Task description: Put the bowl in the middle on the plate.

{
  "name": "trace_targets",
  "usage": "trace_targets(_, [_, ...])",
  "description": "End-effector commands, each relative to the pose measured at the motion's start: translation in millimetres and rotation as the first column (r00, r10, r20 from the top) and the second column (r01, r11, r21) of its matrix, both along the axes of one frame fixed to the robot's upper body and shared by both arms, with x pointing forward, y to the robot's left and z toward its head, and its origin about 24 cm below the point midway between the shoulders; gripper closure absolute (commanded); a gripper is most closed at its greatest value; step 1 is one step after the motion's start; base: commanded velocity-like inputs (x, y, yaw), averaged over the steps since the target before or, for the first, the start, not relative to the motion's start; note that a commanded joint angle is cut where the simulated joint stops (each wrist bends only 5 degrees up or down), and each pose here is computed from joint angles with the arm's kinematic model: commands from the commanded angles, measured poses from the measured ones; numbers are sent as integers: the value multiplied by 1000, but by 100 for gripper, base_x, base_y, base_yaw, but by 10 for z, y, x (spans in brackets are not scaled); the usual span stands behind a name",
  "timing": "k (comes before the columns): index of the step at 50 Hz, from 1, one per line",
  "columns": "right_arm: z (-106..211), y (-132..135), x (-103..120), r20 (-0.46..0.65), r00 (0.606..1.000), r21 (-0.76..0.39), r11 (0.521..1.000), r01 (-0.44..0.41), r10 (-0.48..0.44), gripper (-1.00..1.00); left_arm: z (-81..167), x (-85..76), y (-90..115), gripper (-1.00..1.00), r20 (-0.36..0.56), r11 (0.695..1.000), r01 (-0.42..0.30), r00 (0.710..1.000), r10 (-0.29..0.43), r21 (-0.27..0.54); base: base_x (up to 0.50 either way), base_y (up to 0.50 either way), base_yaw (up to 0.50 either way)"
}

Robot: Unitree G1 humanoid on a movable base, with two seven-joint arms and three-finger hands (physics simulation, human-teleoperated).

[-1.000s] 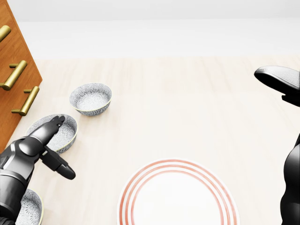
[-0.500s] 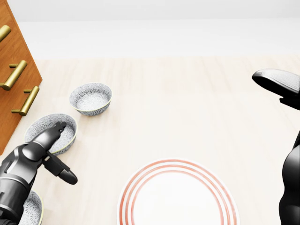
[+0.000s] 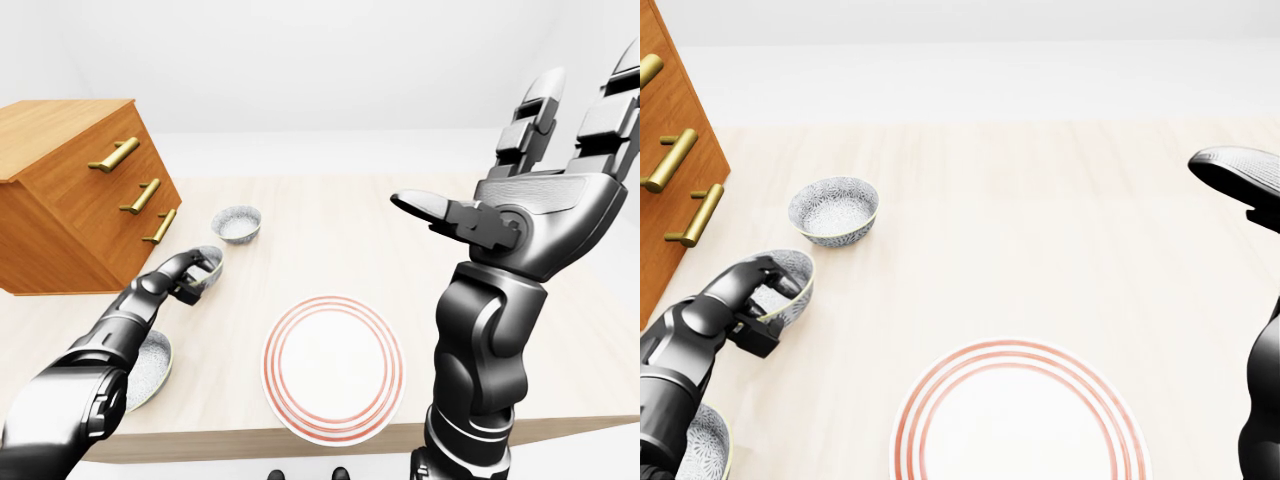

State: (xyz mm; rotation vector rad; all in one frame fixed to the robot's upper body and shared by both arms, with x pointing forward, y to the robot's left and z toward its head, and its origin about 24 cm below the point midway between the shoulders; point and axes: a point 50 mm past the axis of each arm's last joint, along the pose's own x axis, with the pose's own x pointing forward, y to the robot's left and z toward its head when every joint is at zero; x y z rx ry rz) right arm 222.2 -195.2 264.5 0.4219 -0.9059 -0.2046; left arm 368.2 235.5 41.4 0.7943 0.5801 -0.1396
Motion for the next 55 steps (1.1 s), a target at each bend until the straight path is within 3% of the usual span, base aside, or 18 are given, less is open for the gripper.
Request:
trace_targets(1, [7, -2, -9, 4, 1000, 3, 1000, -1, 1, -100, -126, -62, -43, 100, -55, 999, 6, 998, -8, -49, 0, 0, 0])
trace_targets(29, [32, -4, -39, 22, 1000, 18, 1000, -10, 10, -100, -149, -82, -26, 100, -59, 998, 0, 998, -3, -61, 0, 0, 0])
trace_targets(30, [16, 10, -32, 14, 1000, 13, 1000, -14, 13, -100, -4, 1, -131, 100, -22, 995, 93, 995, -94, -27, 0, 0, 0])
trace_targets(31, [15, 11, -31, 13, 1000, 13, 1000, -14, 14, -100, 9, 5, -142, 100, -17, 994, 102, 995, -103, -25, 0, 0, 0])
trace_targets(55, [8, 18, -22, 8, 1000, 11, 1000, -14, 14, -100, -16, -21, -125, 100, -33, 993, 115, 993, -115, -14, 0, 0, 0])
